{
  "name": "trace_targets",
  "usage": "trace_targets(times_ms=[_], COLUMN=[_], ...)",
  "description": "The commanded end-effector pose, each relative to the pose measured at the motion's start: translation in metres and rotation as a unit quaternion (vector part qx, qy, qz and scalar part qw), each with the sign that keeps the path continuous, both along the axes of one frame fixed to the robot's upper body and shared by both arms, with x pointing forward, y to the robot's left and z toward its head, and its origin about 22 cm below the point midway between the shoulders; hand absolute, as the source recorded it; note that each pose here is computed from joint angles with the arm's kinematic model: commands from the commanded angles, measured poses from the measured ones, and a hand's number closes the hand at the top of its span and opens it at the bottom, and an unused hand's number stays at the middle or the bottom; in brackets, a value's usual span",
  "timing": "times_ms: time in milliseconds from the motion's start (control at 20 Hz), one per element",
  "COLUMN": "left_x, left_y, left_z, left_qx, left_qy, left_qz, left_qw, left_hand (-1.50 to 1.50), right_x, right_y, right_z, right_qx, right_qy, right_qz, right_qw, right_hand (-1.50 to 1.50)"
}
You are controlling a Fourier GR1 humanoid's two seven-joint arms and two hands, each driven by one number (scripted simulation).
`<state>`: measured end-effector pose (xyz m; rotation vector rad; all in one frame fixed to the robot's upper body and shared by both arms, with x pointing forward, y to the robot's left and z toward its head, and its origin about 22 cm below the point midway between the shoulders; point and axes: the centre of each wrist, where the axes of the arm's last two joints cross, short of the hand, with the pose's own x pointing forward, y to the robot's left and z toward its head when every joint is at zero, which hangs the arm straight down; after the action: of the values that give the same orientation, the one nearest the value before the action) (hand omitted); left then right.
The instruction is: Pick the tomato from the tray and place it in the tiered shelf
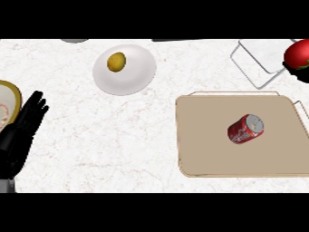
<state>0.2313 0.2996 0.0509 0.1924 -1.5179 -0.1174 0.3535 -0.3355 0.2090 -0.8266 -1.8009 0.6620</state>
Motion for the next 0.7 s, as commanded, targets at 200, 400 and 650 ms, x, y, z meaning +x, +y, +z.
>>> trace_targets(times_ms=[200, 400, 650], left_x=[0.020, 0.017, 0.028], left_y=[-0.014, -0.020, -0.020], left_z=[-0.003, 0.006, 0.008], left_qx=[-0.007, -0.013, -0.010], left_qy=[-0.019, -0.023, -0.016], left_qz=[-0.037, -0.036, -0.045], left_qw=[0.9991, 0.9990, 0.9988], left_hand=[0.00, 0.00, 0.00], right_x=[-0.045, -0.022, -0.021], right_y=[0.028, 0.041, 0.030], right_z=[0.073, 0.048, 0.102], right_qx=[0.077, 0.332, 0.372], right_qy=[-0.015, 0.006, 0.009], right_qz=[-0.031, 0.068, 0.072], right_qw=[0.996, 0.941, 0.925], right_hand=[1.50, 1.50, 1.50])
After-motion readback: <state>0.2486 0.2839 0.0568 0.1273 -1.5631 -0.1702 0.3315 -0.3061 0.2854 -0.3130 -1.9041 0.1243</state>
